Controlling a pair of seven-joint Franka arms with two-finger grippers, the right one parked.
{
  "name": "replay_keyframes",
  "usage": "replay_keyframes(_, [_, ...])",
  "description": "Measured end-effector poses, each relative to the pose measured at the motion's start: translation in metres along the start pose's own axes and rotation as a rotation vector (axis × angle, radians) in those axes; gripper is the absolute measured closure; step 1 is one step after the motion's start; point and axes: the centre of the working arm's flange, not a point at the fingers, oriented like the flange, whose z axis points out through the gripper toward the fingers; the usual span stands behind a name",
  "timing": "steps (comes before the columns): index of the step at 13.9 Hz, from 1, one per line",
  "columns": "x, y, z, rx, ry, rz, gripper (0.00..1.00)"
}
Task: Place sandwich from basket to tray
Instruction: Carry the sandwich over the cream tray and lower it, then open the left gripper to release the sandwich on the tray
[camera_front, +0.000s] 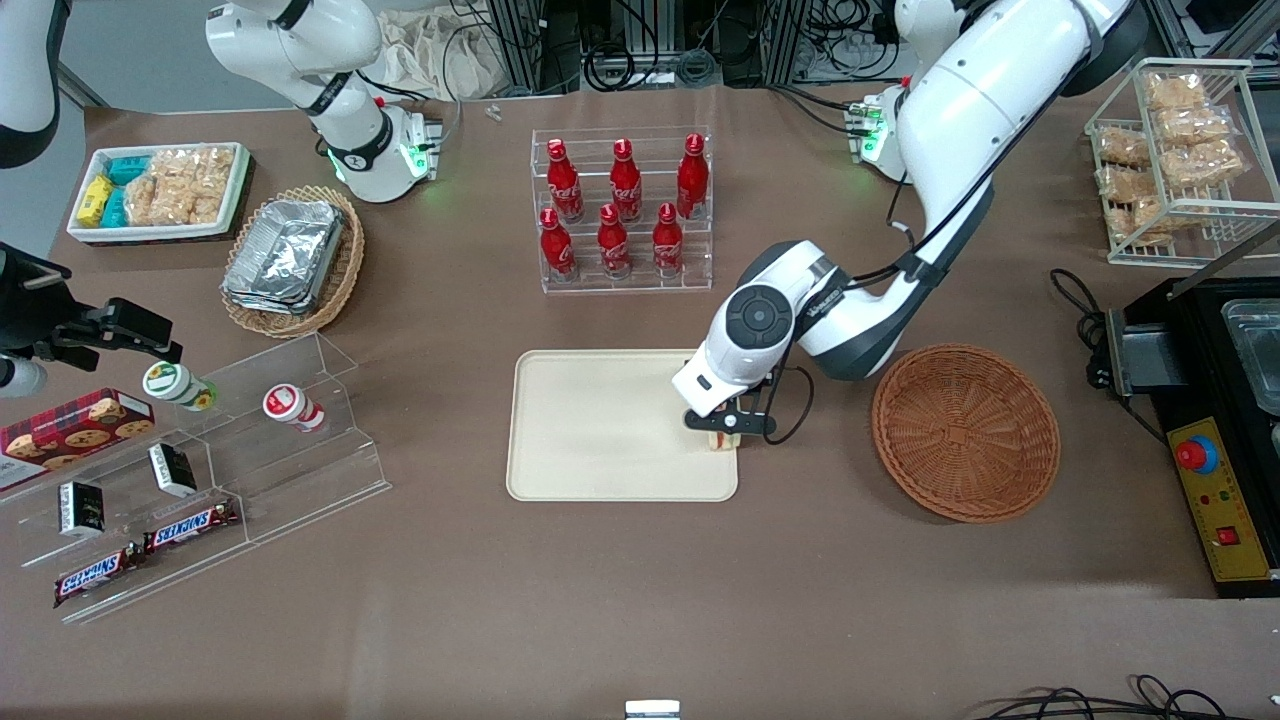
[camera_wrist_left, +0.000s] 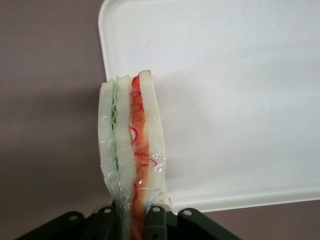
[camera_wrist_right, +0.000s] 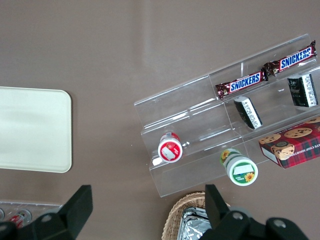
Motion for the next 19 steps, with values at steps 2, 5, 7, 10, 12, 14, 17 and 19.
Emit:
replay_keyframes(2, [0.008,0.005,0.005,-0.008,0.006,0.005,0.84])
replay_keyframes(5, [0.011,0.013,0.019,0.003,0.022,0.037,0.84])
replay_keyframes(7, [0.015,0.012,0.026,-0.005,0.037,0.04,0.69])
replay_keyframes(10, [0.019,0.006,0.028,0.002,0.039,0.03,0.38])
replay_keyframes(12, [0.021,0.005,0.026,-0.001,0.045,0.024,0.19])
replay_keyframes(14, [0.027,0.005,0.016,-0.008,0.063,0.003,0.02])
replay_keyframes(17, [0.032,0.004,-0.021,-0.012,0.089,-0.064,0.0])
replay_keyframes(19, [0.034,-0.006,-0.065,-0.007,0.08,-0.122,0.0])
